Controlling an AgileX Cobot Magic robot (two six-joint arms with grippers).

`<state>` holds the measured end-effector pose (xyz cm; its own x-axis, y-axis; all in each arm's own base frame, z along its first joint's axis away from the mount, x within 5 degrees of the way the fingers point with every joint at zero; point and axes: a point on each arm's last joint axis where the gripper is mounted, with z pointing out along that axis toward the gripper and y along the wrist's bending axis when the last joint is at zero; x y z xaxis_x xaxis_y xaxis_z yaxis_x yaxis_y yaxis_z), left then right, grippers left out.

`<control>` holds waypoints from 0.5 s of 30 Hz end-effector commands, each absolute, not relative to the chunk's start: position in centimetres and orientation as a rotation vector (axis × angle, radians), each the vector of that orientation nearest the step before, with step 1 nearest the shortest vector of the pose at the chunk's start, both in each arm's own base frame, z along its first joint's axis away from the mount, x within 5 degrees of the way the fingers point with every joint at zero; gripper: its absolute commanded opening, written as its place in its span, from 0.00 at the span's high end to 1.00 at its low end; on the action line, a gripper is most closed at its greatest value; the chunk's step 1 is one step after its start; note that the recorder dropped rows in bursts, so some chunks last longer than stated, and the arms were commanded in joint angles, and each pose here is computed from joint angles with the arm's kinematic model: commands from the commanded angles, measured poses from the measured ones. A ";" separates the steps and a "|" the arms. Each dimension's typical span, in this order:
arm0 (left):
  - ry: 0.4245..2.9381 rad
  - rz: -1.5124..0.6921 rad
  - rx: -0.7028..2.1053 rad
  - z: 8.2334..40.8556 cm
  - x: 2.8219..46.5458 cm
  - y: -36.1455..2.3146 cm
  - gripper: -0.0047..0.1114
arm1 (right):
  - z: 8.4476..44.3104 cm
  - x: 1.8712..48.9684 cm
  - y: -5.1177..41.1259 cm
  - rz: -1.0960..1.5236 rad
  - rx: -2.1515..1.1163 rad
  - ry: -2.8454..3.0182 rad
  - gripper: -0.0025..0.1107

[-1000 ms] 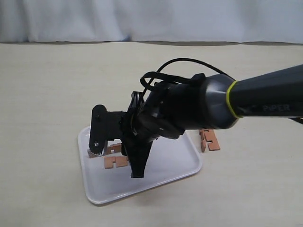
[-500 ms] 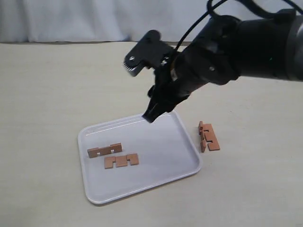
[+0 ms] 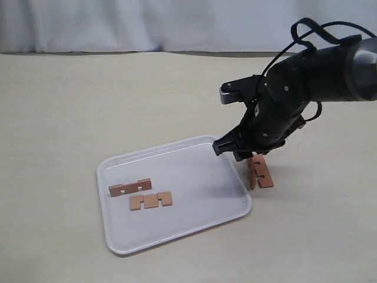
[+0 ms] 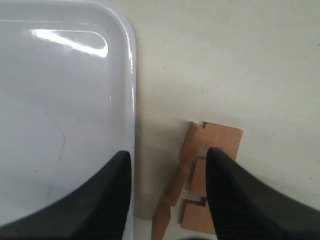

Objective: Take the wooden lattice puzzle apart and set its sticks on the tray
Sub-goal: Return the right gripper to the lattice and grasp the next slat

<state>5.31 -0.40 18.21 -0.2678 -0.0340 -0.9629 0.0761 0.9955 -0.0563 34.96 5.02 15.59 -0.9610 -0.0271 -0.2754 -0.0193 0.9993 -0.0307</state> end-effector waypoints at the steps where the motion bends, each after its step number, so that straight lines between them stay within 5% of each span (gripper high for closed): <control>1: 1.828 -0.107 0.029 18.2 5.3 -0.4 0.96 | 14.4 35.0 4.7 -0.044 0.054 2.891 0.58; 11: 1.828 -0.107 0.029 18.2 5.3 -0.4 0.96 | 12.5 35.5 4.5 -0.090 0.143 2.888 0.59; 15: 1.828 -0.107 0.029 18.2 5.3 -0.4 0.96 | 12.3 35.7 4.5 -0.083 0.140 2.879 0.71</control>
<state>5.31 -0.40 18.21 -0.2678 -0.0340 -0.9629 0.0761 0.9955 -0.0563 35.52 4.79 12.43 -0.9664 0.0872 -0.2420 0.1005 0.9940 -0.0432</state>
